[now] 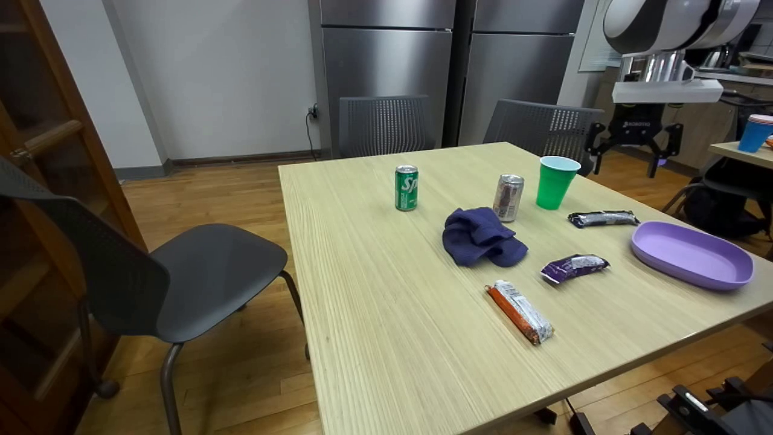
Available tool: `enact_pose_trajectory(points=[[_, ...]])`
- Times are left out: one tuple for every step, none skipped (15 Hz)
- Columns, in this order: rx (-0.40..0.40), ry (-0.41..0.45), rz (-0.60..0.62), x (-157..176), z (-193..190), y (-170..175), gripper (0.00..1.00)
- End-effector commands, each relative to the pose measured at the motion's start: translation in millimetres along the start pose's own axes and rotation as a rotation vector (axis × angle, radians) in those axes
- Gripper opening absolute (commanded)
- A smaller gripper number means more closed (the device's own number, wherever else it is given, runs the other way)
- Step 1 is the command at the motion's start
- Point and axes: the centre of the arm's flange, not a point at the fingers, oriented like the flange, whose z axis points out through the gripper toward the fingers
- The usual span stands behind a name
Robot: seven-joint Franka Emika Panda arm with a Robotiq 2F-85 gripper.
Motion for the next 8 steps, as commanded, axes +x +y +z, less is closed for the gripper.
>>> enact_pose_trajectory(points=[[0.018, 0.009, 0.089, 9, 11, -8, 1.0], [0.016, 0.009, 0.109, 11, 14, -7, 1.0], [0.012, 0.009, 0.126, 12, 18, -7, 1.0], [0.008, 0.006, 0.139, 13, 21, -7, 1.0], [0.005, 0.005, 0.152, 15, 24, -7, 1.0], [0.004, 0.004, 0.165, 17, 27, -6, 1.0], [0.003, 0.006, 0.172, 19, 30, -6, 1.0], [0.004, 0.004, 0.179, 22, 33, -5, 1.0]])
